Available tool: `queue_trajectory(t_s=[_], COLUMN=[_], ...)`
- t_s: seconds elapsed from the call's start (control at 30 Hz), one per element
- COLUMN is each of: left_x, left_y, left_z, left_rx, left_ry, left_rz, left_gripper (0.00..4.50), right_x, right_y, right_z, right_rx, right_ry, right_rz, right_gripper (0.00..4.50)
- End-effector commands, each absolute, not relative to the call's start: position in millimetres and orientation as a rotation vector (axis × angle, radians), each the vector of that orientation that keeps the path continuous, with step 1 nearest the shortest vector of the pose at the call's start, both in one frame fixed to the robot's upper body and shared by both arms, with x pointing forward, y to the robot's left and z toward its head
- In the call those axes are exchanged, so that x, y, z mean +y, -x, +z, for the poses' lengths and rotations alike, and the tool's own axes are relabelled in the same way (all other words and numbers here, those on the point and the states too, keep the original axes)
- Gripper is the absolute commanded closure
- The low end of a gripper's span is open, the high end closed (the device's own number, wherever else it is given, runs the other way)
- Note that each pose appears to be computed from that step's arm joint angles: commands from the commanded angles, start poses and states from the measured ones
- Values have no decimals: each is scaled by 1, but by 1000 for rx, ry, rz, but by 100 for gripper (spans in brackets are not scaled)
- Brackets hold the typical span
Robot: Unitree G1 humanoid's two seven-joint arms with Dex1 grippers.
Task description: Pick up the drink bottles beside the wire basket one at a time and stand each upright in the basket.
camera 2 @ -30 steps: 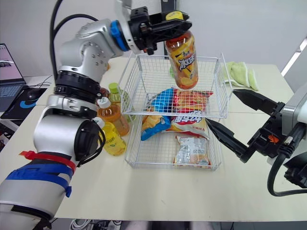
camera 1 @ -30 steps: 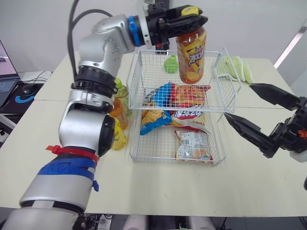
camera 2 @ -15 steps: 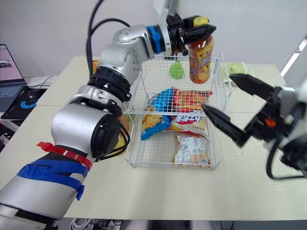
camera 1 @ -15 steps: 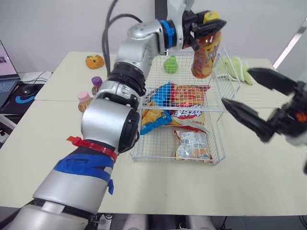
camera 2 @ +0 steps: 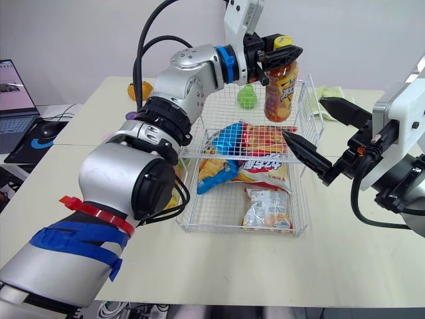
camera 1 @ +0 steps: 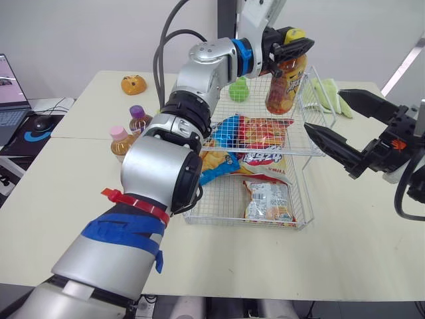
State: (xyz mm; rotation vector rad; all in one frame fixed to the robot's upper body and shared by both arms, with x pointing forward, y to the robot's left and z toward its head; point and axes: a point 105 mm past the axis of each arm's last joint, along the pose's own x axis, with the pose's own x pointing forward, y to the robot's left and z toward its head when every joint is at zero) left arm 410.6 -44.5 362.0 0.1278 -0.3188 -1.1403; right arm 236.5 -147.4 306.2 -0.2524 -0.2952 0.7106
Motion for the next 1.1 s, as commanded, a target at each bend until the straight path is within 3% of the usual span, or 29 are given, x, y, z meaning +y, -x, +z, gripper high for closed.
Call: queue_trajectory(t_s=[0.03, 0.2, 0.53, 0.73, 0.87, 1.1], left_x=[-47, -37, 34, 112, 204, 320], left_y=[-402, -398, -386, -391, -385, -348], left_z=[388, 405, 448, 454, 449, 386], left_rx=[-410, -459, -612, -640, -638, -534], left_ry=[-128, -61, -51, -131, -163, -227], left_rz=[-1143, -1158, -1149, -907, -635, -326], left_gripper=[159, 2, 2, 2, 2, 2], right_x=[-145, -144, -140, -139, -137, -124], right_y=[-233, -234, -241, -248, -252, -254], right_z=[312, 312, 312, 310, 311, 309], right_rx=[-330, -328, -326, -321, -320, -310], right_ry=[267, 267, 266, 258, 256, 238], right_rz=[721, 726, 780, 834, 881, 1016], right_gripper=[0, 0, 0, 0, 0, 0])
